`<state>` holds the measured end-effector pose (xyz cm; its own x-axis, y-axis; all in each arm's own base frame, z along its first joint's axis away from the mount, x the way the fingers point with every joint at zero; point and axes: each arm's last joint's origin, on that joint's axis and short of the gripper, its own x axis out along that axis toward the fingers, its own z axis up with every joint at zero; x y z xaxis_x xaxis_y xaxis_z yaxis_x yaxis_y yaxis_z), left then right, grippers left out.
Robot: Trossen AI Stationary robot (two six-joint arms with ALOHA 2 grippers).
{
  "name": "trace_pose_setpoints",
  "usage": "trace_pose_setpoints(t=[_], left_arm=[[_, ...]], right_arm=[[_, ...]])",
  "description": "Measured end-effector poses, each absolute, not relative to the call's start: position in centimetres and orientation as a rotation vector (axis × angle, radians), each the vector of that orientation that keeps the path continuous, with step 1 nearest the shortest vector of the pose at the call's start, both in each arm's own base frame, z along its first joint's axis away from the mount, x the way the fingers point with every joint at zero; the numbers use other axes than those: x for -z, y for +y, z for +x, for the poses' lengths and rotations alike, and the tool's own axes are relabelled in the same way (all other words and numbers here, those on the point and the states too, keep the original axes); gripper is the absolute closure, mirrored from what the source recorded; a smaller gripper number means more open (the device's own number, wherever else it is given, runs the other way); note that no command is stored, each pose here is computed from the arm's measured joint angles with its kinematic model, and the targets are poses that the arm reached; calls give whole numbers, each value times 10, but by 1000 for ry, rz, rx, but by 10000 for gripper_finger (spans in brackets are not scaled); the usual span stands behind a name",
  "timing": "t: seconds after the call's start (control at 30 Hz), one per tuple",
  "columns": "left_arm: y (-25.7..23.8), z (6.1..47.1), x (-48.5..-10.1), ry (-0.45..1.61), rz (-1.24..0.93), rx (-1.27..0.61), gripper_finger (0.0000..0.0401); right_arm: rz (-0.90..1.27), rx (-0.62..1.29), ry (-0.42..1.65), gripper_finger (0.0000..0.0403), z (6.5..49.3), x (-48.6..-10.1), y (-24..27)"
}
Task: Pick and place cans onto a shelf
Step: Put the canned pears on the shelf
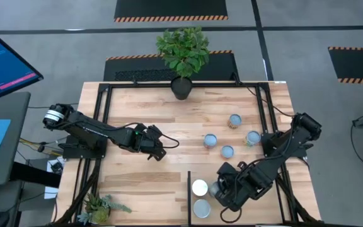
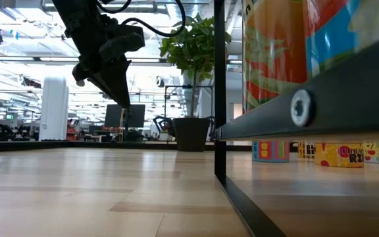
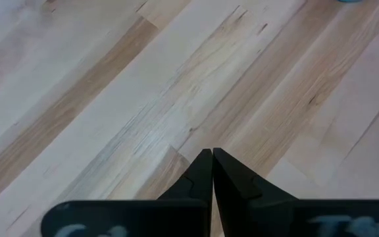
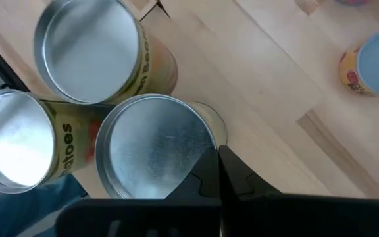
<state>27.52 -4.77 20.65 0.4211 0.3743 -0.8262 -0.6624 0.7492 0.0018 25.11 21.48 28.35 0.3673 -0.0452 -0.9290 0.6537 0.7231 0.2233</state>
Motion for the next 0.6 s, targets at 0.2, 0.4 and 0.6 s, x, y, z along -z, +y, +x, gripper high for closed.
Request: trace_pose_setpoints(t=[0.2,0.4,0.6], left_arm=[[-48,275,-206,929,-350,-666,401],[-48,275,-206,930,-352,-664,401],[-48,275,-206,932,-356,-660,401]], right_arm=[[667,480,1106,402,251,-275,218],[696,455,1074,400,245,-271,217],[663,482,1093,401,239,-274,210]])
